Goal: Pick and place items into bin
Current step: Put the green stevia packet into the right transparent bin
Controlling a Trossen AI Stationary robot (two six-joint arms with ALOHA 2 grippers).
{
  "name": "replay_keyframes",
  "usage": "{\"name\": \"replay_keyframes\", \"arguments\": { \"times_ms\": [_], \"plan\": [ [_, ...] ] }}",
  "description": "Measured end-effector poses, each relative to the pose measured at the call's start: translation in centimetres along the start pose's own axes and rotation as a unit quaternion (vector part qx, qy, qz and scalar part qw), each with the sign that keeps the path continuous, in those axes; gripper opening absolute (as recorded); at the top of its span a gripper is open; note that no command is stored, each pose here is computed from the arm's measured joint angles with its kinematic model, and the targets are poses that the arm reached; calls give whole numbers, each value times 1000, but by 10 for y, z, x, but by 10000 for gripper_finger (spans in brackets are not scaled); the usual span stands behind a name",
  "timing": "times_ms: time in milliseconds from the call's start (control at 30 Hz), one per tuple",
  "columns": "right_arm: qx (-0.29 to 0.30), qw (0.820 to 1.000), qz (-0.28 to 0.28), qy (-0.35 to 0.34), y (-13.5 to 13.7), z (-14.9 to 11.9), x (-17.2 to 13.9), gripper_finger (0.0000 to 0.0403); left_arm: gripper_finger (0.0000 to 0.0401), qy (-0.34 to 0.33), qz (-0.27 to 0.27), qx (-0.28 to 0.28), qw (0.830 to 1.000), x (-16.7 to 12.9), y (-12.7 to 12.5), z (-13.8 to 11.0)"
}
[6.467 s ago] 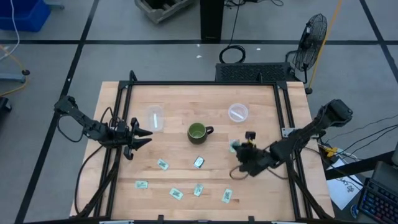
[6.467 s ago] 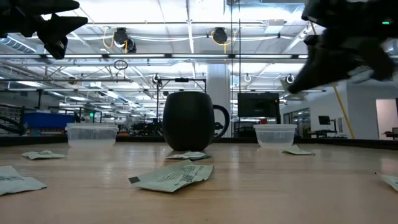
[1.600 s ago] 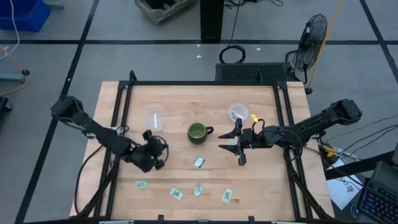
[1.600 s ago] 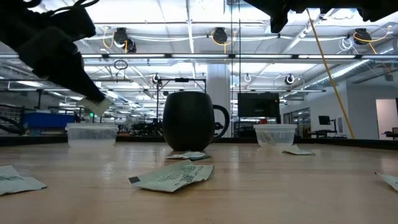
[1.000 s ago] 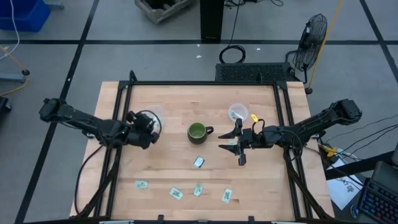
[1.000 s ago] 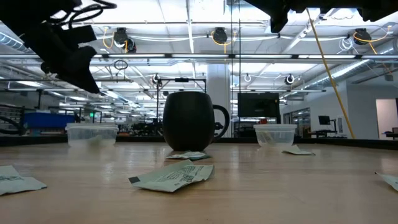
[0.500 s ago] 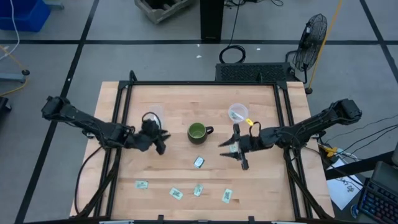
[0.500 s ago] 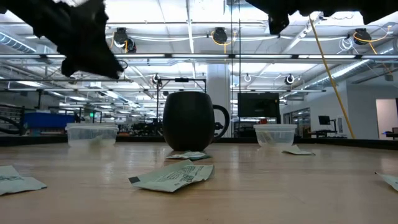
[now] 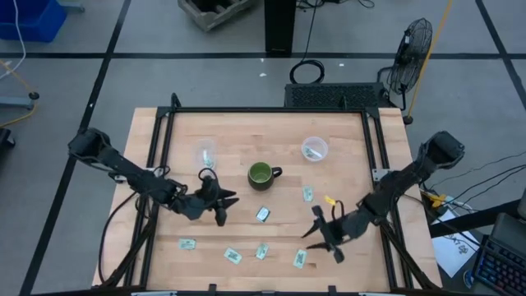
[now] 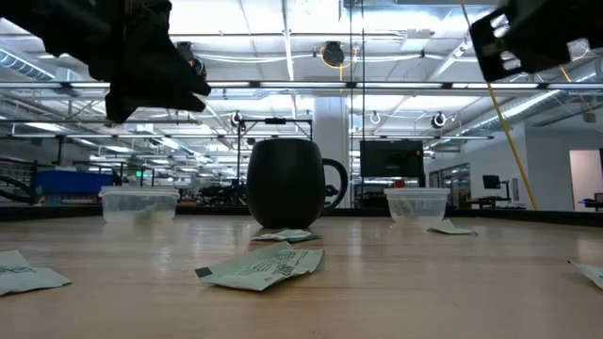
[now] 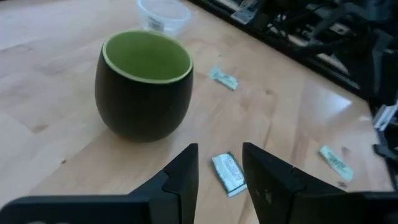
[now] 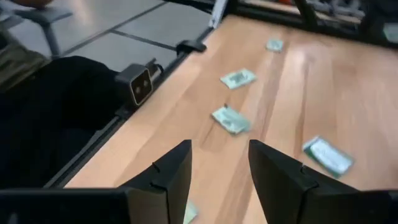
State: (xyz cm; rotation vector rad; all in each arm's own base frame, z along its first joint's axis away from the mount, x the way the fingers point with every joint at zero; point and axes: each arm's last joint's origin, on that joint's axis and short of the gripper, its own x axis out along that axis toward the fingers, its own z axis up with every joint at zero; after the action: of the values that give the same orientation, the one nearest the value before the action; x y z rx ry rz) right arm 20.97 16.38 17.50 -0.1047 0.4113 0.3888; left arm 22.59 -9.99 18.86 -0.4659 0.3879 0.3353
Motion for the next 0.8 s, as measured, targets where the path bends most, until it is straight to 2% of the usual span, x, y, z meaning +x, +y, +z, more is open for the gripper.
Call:
{"name": "replay_keyframes", "arguments": {
  "times_ms": [200,333,433,567,800],
  "plan": [
    [17,1000,-1,23,24,-23,23,196,129,3,14,-5,1000,6,2,-3],
    [13,999,-6,48,31,-31,44,238,129,-5,9,-9,1000,6,1,-1],
    [3,996,-12,85,34,-42,56,254,129,-13,-2,-8,1000,6,-1,1],
    [1,991,-21,129,36,-52,66,256,129,-11,0,-4,1000,6,-1,0],
    [0,987,-28,156,38,-51,71,231,129,-9,1,-2,1000,6,0,0]
  ]
}}
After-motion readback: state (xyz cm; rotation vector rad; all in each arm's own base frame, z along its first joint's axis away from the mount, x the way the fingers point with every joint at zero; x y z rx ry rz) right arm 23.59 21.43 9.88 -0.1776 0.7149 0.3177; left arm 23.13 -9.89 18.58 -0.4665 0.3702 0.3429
